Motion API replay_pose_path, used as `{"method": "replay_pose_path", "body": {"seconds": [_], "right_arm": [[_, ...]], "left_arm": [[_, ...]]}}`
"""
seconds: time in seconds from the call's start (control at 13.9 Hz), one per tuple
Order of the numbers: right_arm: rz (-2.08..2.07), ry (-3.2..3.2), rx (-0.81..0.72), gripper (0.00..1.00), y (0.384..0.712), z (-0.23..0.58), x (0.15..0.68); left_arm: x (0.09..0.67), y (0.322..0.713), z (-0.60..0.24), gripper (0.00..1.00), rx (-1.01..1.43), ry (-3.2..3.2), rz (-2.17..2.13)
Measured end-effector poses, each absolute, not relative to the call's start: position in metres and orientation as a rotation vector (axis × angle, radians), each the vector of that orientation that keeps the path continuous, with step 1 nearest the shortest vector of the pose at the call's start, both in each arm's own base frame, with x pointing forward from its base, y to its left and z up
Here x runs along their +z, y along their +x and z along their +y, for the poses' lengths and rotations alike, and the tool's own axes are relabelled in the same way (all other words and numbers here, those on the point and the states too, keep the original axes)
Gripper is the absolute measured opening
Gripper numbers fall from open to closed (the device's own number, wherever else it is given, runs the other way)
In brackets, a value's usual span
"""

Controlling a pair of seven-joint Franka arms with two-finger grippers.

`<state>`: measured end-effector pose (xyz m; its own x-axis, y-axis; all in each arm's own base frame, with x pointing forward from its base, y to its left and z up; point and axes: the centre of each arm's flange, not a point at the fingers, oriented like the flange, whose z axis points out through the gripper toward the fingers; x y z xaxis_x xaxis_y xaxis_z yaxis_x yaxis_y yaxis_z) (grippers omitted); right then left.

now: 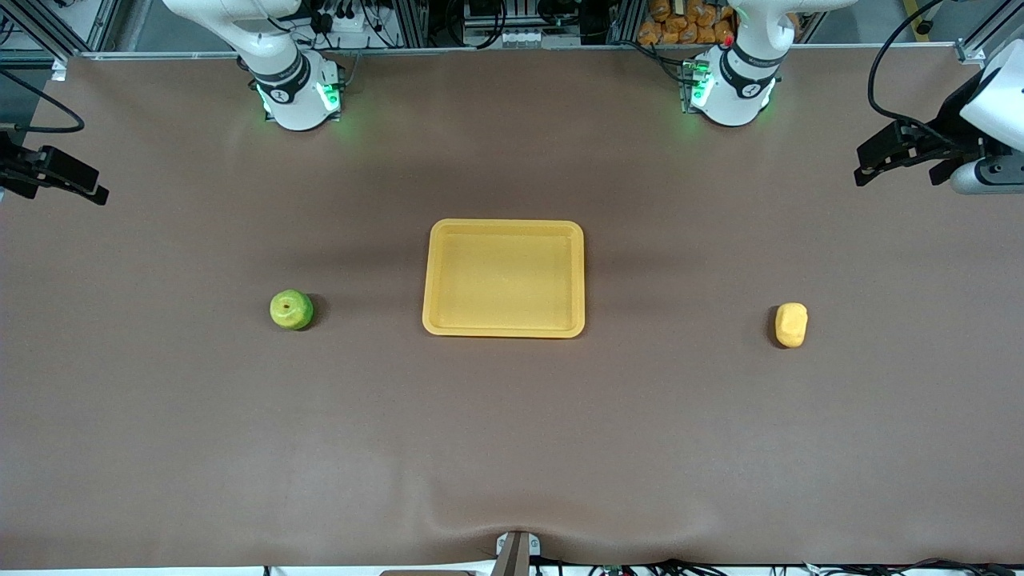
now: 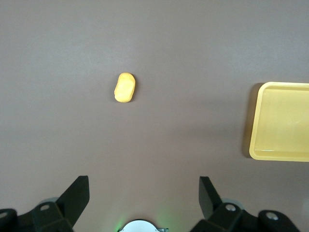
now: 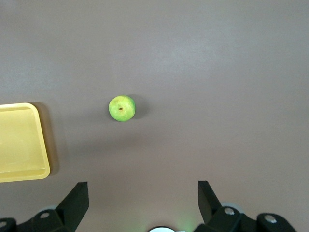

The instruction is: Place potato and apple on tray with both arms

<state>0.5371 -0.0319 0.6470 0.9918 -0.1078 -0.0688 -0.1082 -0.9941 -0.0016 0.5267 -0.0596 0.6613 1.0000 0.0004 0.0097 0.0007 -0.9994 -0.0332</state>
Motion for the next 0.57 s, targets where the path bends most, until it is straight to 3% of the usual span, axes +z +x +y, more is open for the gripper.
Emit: {"method": "replay_pose_path", "body": {"seconds": [0.57], "right_arm": [[0.18,-3.129,0.111,1.0,0.5373,-0.0354,0.646]], "left_arm": [[0.667,0.5258,-0.0566,1.0,-0.02,-3.104,-0.009]]}}
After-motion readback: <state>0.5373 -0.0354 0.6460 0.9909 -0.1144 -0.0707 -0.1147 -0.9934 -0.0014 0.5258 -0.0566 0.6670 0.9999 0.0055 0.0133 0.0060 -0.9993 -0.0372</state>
